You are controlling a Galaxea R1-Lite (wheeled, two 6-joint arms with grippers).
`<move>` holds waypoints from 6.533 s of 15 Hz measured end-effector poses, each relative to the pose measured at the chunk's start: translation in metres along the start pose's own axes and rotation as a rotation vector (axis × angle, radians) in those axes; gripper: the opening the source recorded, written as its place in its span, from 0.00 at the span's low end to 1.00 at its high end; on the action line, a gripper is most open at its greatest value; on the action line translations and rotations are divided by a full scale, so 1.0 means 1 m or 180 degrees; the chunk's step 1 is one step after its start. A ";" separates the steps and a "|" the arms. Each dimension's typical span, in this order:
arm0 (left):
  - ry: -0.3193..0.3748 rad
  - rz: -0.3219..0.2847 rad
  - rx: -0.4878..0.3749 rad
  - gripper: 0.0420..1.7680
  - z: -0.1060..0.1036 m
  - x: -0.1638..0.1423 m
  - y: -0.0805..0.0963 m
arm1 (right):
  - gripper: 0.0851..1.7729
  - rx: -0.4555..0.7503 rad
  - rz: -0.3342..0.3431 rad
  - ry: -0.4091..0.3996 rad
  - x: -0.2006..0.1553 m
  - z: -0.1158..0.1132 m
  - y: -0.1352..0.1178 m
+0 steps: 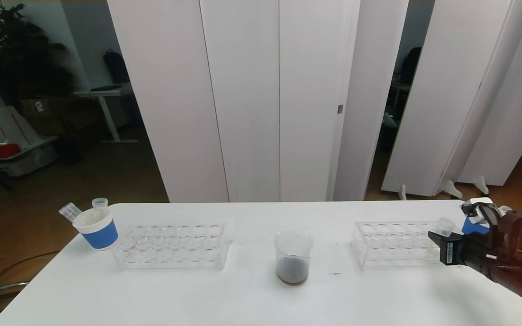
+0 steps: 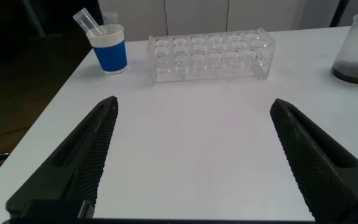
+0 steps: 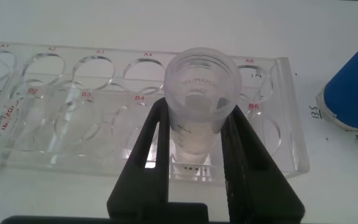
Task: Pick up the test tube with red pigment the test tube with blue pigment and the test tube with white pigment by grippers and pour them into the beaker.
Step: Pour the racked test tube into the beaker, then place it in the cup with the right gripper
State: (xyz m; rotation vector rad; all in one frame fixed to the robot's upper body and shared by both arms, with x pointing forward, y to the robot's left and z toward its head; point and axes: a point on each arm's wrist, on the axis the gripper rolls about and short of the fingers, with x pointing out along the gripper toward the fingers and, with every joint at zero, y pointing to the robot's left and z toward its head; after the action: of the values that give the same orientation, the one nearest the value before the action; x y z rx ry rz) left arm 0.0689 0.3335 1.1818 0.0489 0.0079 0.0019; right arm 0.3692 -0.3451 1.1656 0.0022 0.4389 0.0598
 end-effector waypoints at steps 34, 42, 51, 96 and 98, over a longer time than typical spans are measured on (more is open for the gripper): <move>0.0000 0.0000 -0.0001 0.99 0.000 0.000 0.000 | 0.29 -0.0038 0.0040 -0.0708 -0.028 0.104 -0.004; 0.0000 0.0001 0.0001 0.99 0.000 0.000 0.000 | 0.29 0.0073 0.0852 -0.0788 -0.030 0.168 0.006; 0.0000 0.0000 0.0000 0.99 0.000 0.000 0.000 | 0.29 -0.0565 0.1529 -0.0852 -0.011 0.172 0.072; 0.0000 0.0001 0.0000 0.99 0.000 0.000 0.000 | 0.29 -0.3301 0.2202 -0.2548 0.013 0.113 0.174; 0.0000 0.0001 0.0001 0.99 0.000 0.000 0.000 | 0.29 -0.3368 0.2200 -0.2570 0.015 0.111 0.174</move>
State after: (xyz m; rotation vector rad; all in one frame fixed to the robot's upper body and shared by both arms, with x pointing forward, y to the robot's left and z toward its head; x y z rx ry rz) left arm 0.0689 0.3335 1.1818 0.0494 0.0079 0.0024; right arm 0.4201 -0.1694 1.2628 -0.8390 -0.4599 0.9327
